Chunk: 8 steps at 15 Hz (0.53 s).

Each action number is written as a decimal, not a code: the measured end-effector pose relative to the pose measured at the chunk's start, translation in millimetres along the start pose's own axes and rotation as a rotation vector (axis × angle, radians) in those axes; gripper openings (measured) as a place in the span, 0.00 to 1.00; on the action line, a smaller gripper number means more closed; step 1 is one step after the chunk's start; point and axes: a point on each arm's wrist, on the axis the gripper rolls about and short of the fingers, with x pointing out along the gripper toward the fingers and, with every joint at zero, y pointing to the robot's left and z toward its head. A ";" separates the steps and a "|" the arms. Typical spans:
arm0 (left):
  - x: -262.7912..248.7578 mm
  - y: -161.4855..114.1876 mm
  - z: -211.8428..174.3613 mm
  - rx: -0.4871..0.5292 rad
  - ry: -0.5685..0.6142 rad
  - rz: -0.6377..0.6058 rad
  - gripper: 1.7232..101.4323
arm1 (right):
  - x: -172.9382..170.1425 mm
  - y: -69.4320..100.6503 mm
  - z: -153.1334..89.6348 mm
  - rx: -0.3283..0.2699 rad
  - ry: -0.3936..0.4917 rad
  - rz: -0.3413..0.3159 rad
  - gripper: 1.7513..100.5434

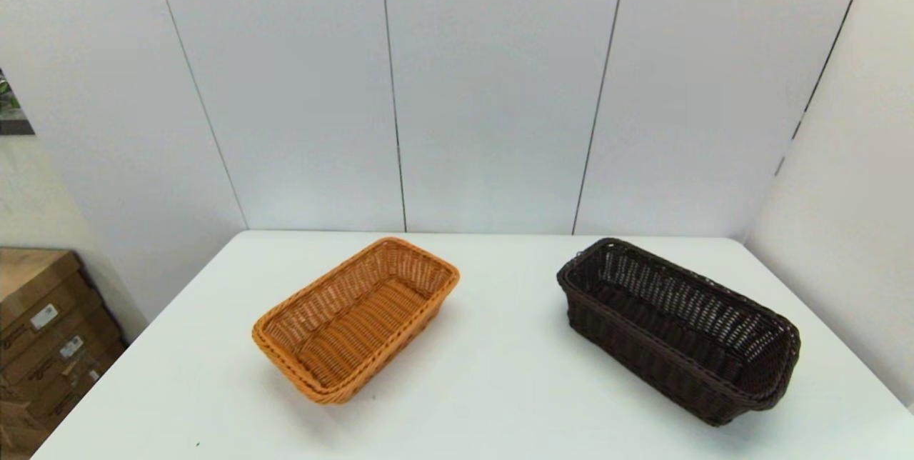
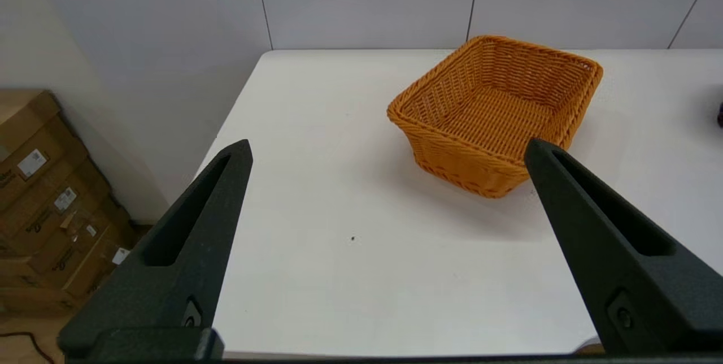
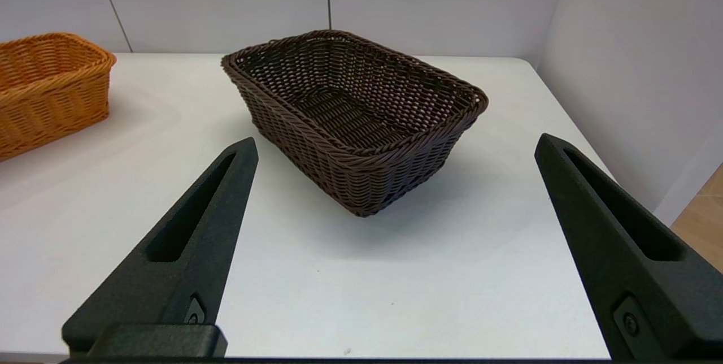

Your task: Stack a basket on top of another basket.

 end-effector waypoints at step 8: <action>66.3 -0.3 72.1 0.002 0.262 0.023 0.96 | 0.0 0.0 -0.1 0.000 0.000 0.000 0.97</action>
